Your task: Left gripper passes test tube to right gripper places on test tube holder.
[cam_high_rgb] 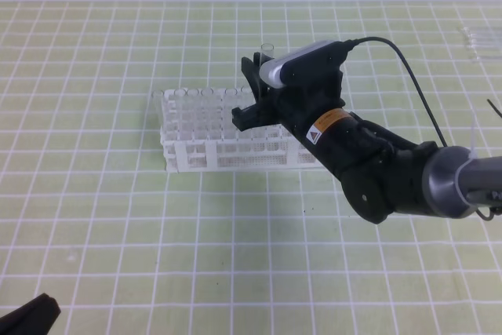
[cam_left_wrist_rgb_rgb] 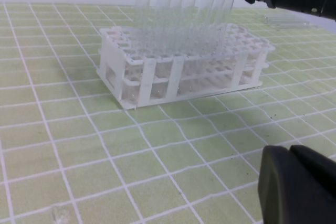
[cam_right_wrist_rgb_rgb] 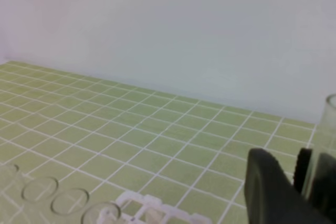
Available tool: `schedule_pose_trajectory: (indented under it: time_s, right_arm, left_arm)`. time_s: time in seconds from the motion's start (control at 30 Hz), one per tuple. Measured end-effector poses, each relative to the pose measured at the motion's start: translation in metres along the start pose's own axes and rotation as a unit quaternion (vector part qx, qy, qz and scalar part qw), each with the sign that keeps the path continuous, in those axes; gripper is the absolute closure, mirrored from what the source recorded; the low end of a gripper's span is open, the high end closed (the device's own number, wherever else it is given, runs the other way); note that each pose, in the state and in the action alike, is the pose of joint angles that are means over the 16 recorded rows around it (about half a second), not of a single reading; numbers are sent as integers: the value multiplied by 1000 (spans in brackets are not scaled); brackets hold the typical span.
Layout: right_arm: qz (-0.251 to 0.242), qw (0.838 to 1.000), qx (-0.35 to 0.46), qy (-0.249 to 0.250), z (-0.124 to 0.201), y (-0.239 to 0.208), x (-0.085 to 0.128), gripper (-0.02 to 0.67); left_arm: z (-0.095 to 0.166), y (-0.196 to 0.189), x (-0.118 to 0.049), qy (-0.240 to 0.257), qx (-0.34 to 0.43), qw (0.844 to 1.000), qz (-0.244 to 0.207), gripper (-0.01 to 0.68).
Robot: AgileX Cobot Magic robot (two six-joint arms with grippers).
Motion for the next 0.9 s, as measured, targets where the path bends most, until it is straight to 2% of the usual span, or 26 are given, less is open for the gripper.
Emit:
schedule_pose_trajectory:
  time_s: [0.9]
  right_arm:
    - [-14, 1000, 15, -11, -1, -1, 4, 625]
  left_arm:
    - [2, 1, 1, 0, 0, 1000, 0, 673]
Point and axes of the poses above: a point on each arm's last joint axis where the gripper is mounted, y pointing out along that axis toward the gripper, x along the wrist's bending axis when the last joint is at zero, z = x × y, the point moved 7 cm from there along y, pointing out along that axis toward the gripper, and after that the axes turned 7 degrees about -y, right-handed, at the moved point
